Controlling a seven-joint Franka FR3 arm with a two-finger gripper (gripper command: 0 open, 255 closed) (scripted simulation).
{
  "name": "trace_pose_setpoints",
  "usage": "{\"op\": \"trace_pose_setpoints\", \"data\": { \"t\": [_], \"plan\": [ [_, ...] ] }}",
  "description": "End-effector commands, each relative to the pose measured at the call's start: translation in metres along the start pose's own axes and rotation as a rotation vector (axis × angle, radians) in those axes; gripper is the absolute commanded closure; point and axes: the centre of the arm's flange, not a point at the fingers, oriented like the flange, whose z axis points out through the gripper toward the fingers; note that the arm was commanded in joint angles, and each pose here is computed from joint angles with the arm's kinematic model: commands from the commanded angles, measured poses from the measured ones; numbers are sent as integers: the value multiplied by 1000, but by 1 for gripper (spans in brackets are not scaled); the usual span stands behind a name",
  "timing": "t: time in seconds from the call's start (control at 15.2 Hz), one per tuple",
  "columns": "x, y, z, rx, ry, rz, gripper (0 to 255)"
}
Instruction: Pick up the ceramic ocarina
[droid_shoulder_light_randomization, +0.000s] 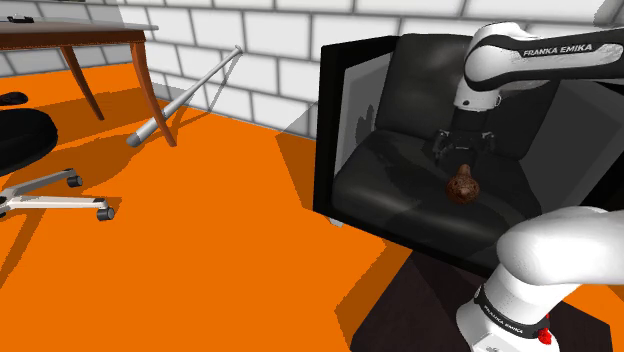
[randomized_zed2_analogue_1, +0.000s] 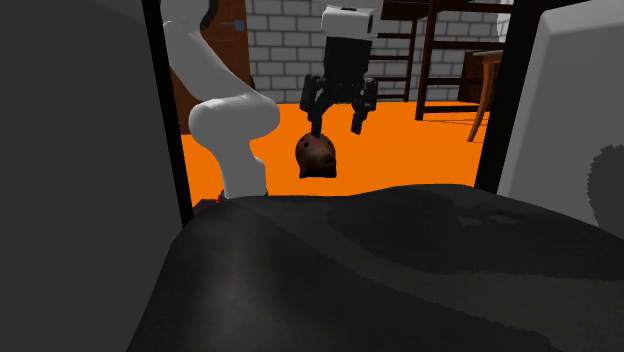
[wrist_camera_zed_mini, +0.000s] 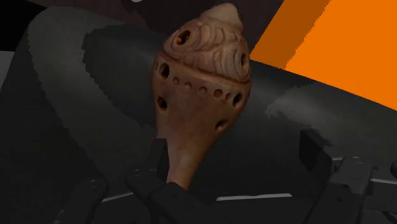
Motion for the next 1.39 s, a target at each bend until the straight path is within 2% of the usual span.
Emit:
{"op": "trace_pose_setpoints", "data": {
  "t": [0.0, 0.07, 0.66, 0.73, 1.32],
  "plan": [
    [4, 27, 4, 11, -3, 137, 0],
    [5, 33, 6, 13, -3, 170, 0],
    [10, 32, 45, 13, -3, 170, 0],
    [10, 32, 45, 13, -3, 170, 255],
    [10, 32, 45, 13, -3, 170, 255]
  ]
}}
